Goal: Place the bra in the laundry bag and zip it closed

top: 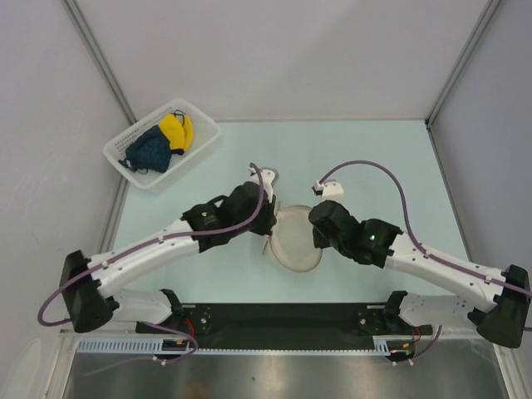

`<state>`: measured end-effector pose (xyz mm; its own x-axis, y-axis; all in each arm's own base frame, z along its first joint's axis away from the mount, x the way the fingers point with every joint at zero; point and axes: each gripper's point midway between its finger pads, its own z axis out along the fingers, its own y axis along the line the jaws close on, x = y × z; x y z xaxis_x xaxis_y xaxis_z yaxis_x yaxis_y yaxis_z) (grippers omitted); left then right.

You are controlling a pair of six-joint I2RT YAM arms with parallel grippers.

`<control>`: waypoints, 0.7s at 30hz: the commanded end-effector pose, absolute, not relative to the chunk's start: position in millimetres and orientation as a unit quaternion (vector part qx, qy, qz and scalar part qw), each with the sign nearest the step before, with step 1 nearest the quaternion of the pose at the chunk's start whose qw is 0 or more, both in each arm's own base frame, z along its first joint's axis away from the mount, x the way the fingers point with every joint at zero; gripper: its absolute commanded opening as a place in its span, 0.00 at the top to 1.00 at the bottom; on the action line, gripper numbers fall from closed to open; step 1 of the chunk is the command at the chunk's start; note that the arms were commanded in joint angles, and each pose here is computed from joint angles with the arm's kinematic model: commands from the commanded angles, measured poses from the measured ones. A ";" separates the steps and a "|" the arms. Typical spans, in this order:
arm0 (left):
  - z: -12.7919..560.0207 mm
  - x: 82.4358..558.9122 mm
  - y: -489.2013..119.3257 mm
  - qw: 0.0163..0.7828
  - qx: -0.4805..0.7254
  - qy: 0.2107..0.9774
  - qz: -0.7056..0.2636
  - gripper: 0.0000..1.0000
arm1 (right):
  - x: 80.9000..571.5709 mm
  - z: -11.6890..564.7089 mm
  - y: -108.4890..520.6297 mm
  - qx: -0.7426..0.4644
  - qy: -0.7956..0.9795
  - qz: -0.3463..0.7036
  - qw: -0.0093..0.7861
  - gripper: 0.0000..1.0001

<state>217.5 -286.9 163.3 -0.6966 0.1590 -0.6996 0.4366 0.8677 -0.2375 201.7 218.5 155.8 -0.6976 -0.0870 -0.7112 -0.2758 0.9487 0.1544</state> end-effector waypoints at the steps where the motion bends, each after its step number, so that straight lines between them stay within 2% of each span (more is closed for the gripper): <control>1: 223.0 216.7 -281.9 0.399 0.183 0.873 -0.215 1.00 | 209.6 168.2 171.8 -0.060 0.909 -0.019 0.413 1.00; 4: 232.7 232.8 -291.2 0.410 0.194 0.865 -0.215 1.00 | 227.4 150.2 162.0 -0.031 0.913 -0.061 0.403 1.00; 8: 207.5 267.9 -308.4 0.358 0.249 0.875 -0.211 1.00 | 240.0 121.2 178.7 -0.032 0.930 0.015 0.367 1.00; 12: 157.7 308.5 -297.4 0.315 0.252 0.902 -0.154 1.00 | 245.7 117.1 181.5 -0.020 0.931 0.040 0.362 0.99; 16: 149.9 326.1 -302.5 0.308 0.264 0.903 -0.144 1.00 | 245.8 110.2 186.1 0.002 0.937 0.067 0.343 0.89; 17: 150.9 328.3 -303.6 0.309 0.263 0.903 -0.144 1.00 | 246.4 107.9 186.5 0.006 0.938 0.069 0.340 0.83; 20: 167.0 335.8 -298.6 0.317 0.244 0.902 -0.161 0.60 | 247.6 101.6 184.5 0.007 0.942 0.058 0.330 0.71; 21: 176.4 346.8 -284.9 0.328 0.221 0.903 -0.165 0.41 | 246.2 100.4 179.9 0.006 0.945 0.047 0.324 0.64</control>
